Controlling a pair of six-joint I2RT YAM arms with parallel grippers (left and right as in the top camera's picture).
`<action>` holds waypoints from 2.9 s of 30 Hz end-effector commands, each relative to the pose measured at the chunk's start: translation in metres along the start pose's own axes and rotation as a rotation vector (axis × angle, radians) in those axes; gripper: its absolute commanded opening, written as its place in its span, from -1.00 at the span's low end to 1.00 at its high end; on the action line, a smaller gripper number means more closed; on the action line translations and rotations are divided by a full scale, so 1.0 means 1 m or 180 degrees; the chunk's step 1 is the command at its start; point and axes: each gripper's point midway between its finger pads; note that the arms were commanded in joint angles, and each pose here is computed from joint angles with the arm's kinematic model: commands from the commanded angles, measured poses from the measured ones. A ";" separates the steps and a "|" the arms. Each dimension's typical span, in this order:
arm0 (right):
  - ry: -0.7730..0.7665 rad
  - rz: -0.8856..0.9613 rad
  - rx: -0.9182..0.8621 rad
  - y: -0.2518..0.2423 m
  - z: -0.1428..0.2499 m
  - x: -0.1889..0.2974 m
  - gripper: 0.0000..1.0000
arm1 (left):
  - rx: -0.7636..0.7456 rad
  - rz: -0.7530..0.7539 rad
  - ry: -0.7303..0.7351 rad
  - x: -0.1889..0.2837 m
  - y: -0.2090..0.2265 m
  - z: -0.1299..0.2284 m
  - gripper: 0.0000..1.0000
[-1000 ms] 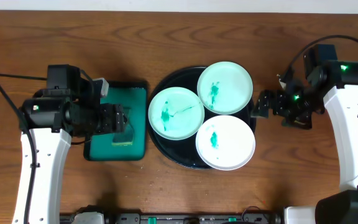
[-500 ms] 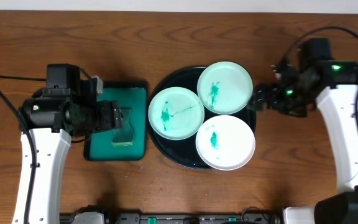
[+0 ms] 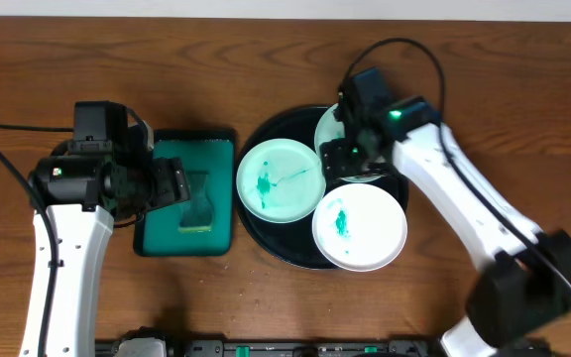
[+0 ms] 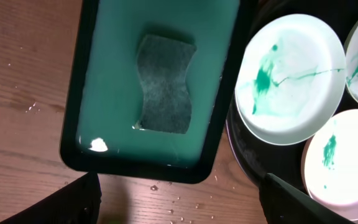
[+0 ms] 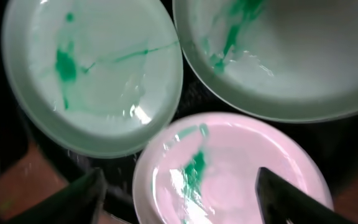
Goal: Clean dirty plates on tray and stack at the side
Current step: 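Reach the right gripper to the top light green plate's rim, then grip the light green plate rim with the right gripper, tilting it, then lower the left gripper into the tray and grasp the sponge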
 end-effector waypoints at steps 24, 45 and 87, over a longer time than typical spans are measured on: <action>0.0594 -0.0298 -0.0514 0.015 0.004 -0.095 -0.07 | 0.0048 -0.0043 -0.0002 0.004 0.002 -0.001 0.64; 0.0544 -0.0217 -0.0599 0.008 0.005 -0.109 -0.94 | 0.0048 -0.0043 -0.0002 0.004 0.002 -0.001 0.64; 0.0718 -0.0144 -0.0656 -0.003 0.032 -0.125 -0.97 | 0.0135 -0.0413 0.0556 -0.092 0.027 -0.017 0.06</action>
Point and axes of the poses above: each gripper's point midway between its finger pads, its own x axis back along the fingers, its own y axis along the line the jaws close on, z = x × y, and after that the axes turned 1 degree about x, right-handed
